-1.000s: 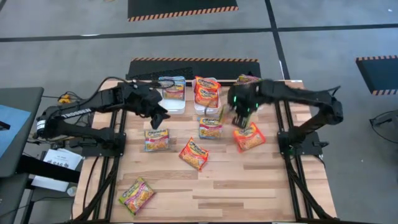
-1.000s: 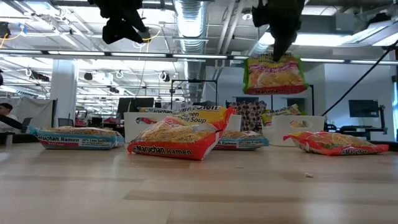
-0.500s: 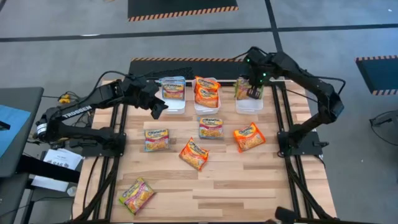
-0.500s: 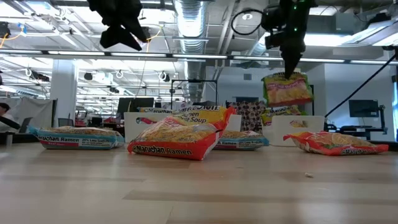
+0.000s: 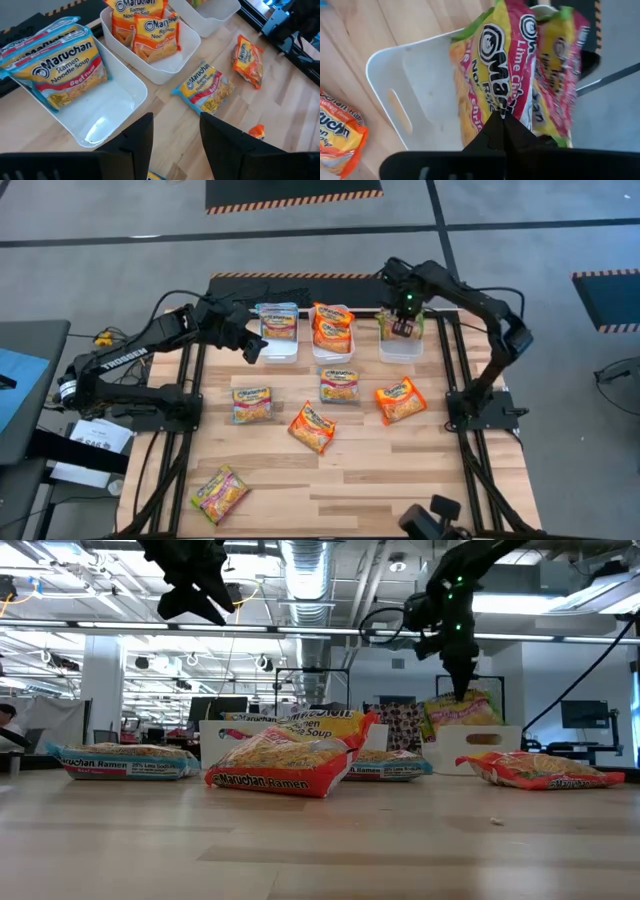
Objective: Sort Maruchan noodles
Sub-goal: Put the green noodle pack into the right white bin, then put the orange noodle pack into the middle white bin
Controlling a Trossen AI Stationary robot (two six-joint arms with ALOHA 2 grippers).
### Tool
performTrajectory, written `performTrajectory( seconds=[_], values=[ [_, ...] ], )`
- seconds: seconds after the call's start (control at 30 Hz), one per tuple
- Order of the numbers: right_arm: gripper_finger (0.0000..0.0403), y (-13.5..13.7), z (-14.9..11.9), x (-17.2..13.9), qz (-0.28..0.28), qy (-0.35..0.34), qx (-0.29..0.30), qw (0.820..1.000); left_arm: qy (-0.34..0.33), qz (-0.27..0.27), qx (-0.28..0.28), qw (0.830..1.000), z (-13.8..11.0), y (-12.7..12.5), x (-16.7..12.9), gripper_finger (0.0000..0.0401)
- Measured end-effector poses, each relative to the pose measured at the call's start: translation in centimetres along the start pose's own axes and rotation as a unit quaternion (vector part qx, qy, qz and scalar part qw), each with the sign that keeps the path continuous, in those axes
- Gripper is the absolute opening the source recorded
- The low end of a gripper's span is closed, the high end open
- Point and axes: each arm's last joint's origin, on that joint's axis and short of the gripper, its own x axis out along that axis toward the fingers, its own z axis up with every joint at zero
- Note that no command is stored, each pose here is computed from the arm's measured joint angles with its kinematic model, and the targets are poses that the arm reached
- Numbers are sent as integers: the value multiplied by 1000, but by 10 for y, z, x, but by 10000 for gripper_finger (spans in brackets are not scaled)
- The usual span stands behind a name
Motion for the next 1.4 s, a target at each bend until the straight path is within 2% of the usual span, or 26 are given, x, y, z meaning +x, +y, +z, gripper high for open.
performTrajectory(
  seconds=[0.4, 0.6, 0.8, 1.03, 1.23, 1.4],
  values=[
    [0, 1, 13, 27, 12, 33, -9, 999, -1, 2, -19, 1000, 0, 0, 0, 148],
    [15, 0, 12, 33, 16, 56, -10, 998, -1, 2, -19, 1000, 0, 0, 0, 148],
    [50, 0, 11, 33, 16, 58, -9, 998, -2, 5, -18, 1000, 0, 0, 0, 148],
    [109, -2, 11, 33, 13, 58, 3, 998, -2, 41, -18, 999, -3, 3, 4, 148],
    [156, 1, 8, 31, 21, 76, 4, 997, 8, 44, -18, 999, -3, 3, 11, 148],
    [175, 0, 10, 19, 20, 77, 22, 997, 18, 29, -30, 999, -3, 3, 15, 148]
  ],
)
